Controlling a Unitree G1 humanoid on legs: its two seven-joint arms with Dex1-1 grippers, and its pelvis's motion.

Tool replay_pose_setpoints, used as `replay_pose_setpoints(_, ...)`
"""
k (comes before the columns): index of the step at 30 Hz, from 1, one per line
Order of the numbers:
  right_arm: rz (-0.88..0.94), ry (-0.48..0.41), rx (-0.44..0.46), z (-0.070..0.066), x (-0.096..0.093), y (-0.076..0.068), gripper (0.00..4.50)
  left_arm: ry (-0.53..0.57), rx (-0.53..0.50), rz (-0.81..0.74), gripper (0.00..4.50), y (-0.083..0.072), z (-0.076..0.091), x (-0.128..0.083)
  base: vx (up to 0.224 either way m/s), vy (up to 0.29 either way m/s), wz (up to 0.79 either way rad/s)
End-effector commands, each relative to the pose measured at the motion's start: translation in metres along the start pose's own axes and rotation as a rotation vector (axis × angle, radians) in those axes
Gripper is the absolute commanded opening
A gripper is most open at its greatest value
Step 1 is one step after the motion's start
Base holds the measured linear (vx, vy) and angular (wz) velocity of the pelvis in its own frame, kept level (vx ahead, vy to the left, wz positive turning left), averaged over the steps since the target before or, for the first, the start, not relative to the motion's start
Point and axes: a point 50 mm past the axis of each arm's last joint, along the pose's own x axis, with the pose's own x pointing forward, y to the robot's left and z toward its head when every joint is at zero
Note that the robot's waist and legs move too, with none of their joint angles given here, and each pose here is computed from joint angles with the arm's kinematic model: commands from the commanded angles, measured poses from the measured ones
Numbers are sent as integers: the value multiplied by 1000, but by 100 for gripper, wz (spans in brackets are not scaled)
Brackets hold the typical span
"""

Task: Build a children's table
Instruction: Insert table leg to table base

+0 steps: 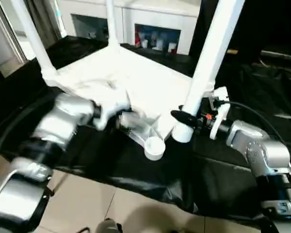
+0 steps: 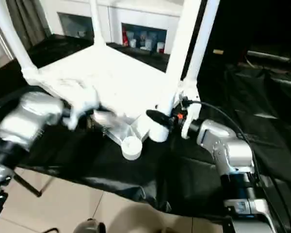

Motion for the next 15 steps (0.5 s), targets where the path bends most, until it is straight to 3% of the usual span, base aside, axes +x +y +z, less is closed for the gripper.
replay_pose_setpoints(1,-2,0,-39,3,-3,1,189,104,100,-14,294,8,0,-2,0,0,0)
replay_pose_setpoints(11,1,16,-66,-2,-4,5,189,229,207,-31,294,18,-5,10,0,0,0)
replay_pose_setpoints(12,1,17,-66,-3,-5,5,189,231,203,-43,266,18,-5,12,0,0,0)
replay_pose_setpoints(15,0,25,-68,-6,-6,5,189,240,214,-73,254,18,-2,17,0,0,0)
